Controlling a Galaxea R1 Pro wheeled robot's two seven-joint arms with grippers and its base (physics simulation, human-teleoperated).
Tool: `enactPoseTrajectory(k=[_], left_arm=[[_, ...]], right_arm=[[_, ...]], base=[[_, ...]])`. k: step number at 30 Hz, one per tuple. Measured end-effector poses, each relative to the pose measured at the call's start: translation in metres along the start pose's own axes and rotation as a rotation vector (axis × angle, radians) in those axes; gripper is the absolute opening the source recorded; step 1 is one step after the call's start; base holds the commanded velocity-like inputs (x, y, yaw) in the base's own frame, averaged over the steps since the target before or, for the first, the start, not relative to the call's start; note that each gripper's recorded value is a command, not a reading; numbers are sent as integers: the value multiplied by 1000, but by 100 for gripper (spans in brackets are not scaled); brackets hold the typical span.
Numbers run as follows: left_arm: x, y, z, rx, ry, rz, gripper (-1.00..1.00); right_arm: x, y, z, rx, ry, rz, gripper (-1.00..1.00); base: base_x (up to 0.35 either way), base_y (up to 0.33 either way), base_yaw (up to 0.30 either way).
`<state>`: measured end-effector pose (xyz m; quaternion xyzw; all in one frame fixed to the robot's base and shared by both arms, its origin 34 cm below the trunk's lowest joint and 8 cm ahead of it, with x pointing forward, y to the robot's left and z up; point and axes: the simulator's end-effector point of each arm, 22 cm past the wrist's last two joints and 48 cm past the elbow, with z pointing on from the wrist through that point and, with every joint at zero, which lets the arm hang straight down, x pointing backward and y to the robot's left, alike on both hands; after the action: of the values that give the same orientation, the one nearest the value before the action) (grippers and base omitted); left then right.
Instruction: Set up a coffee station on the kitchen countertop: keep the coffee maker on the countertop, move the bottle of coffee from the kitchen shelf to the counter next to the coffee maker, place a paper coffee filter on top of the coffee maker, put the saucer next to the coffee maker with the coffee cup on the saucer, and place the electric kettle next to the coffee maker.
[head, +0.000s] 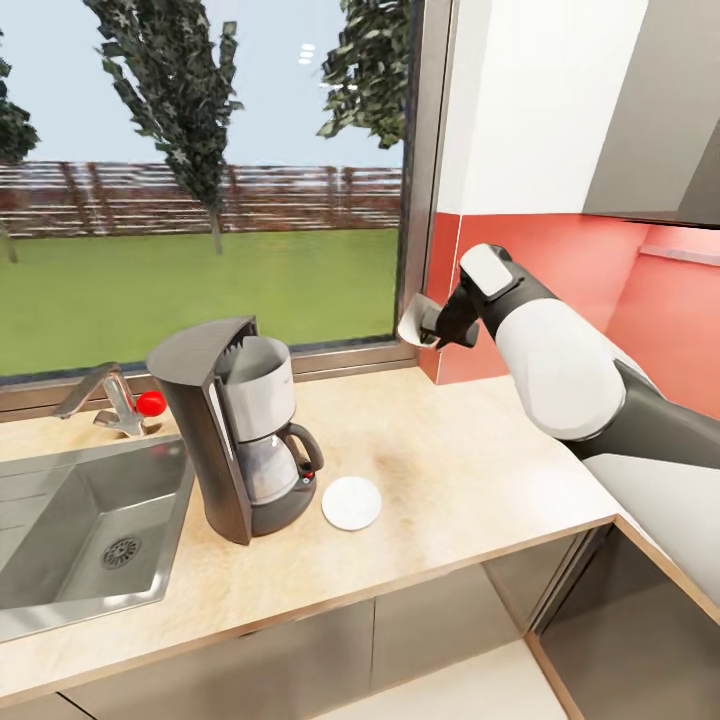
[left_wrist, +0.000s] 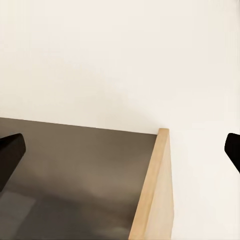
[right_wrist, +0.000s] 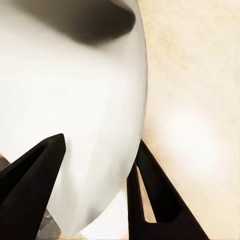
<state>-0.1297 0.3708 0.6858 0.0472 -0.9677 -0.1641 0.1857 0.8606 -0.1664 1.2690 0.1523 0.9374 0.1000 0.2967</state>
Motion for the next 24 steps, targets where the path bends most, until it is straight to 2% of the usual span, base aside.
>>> enactPoseTrajectory(k=[12,24], left_arm=[[0,0,0,0,0,-1,100],[0,-1,0,1,-1,-1,100]], right_arm=[[18,20,5,-98,72,61,-100],[39,38,5,-143,159,101,-100]], base=[[0,0,0],[0,0,0]])
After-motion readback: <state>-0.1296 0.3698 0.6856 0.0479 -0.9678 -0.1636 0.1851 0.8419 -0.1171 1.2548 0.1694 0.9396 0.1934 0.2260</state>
